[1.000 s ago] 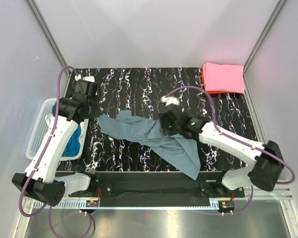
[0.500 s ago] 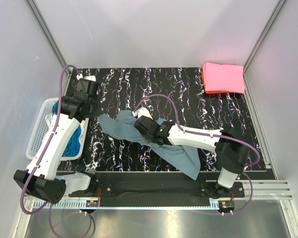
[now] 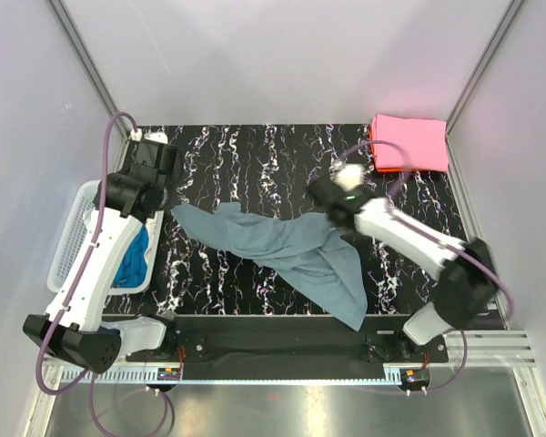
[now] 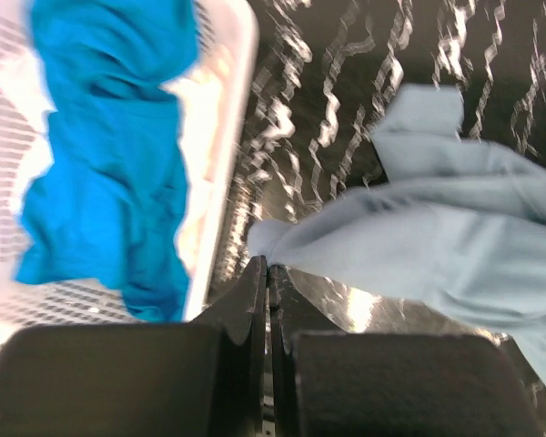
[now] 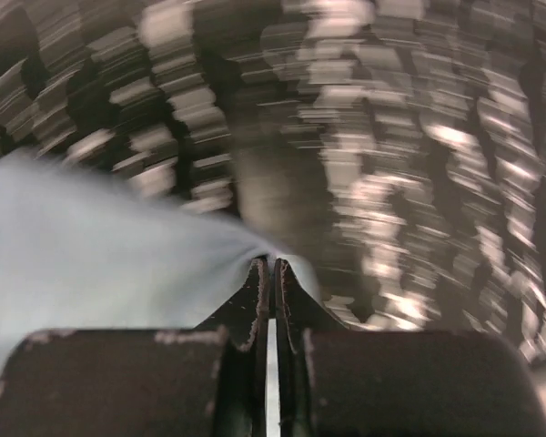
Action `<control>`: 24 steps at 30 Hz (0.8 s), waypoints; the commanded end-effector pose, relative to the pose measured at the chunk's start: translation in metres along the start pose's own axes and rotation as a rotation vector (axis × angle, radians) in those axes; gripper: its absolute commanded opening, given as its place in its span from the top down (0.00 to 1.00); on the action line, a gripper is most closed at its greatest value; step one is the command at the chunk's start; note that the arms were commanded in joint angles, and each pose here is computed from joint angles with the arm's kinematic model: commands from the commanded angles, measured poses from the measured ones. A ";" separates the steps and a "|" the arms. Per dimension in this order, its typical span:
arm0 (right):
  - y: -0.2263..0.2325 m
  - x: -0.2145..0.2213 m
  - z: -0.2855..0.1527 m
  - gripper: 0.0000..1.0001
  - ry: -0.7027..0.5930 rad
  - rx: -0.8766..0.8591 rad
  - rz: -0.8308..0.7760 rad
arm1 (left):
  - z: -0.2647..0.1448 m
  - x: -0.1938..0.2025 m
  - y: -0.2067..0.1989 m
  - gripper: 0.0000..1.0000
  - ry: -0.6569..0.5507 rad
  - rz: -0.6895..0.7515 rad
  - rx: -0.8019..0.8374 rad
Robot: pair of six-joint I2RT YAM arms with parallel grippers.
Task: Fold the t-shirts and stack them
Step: Flatten the tshirt out
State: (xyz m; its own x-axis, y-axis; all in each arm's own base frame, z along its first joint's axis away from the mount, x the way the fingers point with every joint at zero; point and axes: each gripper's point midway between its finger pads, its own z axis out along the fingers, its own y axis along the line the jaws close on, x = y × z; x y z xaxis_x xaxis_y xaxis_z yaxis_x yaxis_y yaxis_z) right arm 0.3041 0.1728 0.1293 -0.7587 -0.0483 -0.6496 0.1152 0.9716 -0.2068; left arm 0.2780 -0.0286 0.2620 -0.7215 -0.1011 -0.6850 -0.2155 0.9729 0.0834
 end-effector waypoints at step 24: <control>-0.143 0.017 0.012 0.66 0.154 0.112 0.610 | 0.014 0.056 -0.060 1.00 0.088 -0.074 0.326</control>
State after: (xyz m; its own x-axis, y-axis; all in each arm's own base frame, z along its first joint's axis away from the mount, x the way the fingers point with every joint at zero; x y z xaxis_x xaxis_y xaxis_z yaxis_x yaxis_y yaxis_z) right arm 0.2641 0.0294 0.1203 -0.7214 0.4368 -0.5375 0.5123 0.8587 0.0102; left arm 0.2505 -0.0723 0.1937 -0.8146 -0.1369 -0.5637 -0.0941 0.9901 -0.1044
